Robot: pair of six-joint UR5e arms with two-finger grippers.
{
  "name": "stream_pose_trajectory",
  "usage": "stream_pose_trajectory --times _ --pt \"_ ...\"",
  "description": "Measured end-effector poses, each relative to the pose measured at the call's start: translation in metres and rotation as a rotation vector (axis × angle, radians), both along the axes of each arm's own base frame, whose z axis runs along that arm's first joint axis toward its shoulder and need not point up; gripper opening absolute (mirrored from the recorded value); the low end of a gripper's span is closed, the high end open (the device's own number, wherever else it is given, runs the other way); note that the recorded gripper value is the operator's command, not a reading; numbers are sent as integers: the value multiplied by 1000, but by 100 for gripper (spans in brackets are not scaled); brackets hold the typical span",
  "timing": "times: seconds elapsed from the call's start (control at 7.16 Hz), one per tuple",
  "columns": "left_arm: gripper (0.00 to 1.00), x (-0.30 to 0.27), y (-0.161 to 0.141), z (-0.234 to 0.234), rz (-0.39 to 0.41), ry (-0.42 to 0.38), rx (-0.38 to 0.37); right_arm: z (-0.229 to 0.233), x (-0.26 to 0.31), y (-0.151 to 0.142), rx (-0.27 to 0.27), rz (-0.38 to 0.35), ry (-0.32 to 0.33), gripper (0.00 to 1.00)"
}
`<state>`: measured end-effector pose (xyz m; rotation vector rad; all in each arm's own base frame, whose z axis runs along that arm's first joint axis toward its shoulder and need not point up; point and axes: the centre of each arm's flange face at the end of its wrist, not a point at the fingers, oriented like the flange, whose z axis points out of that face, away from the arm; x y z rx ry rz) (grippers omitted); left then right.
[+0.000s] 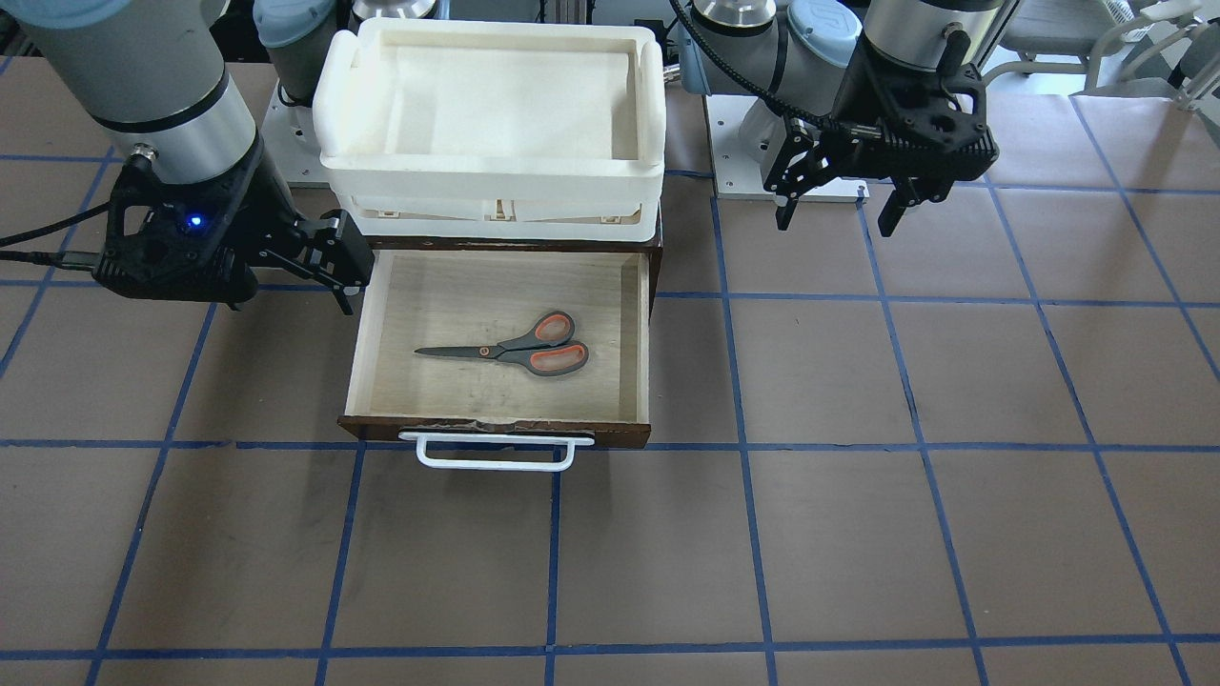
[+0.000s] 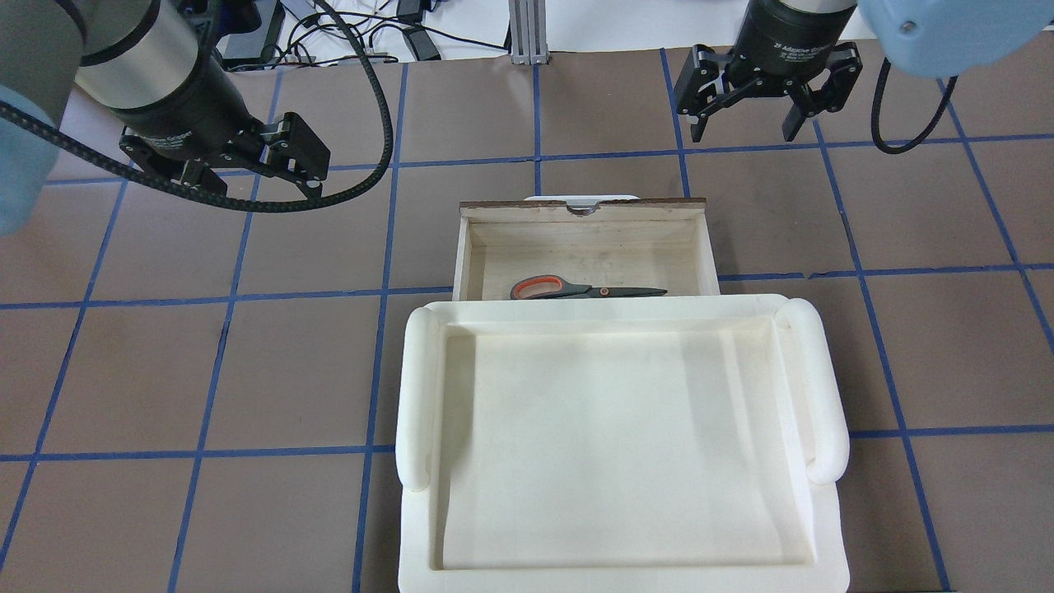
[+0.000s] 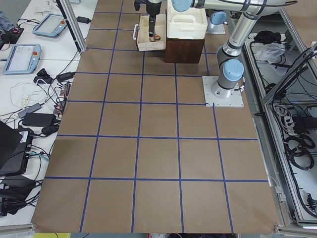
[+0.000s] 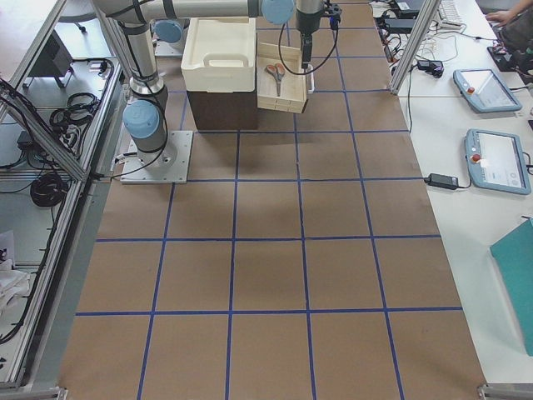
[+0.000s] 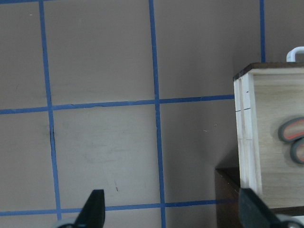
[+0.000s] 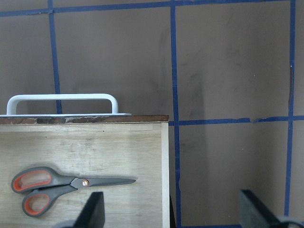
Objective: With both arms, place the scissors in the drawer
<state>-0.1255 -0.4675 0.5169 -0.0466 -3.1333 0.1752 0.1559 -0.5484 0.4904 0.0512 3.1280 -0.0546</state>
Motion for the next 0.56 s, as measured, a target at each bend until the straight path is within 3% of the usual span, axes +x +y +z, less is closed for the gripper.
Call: stream_pose_trajectory --times 0.56 --pt "100 23 -16 16 107 10 -14 0 0 0 -2 -1 0 100"
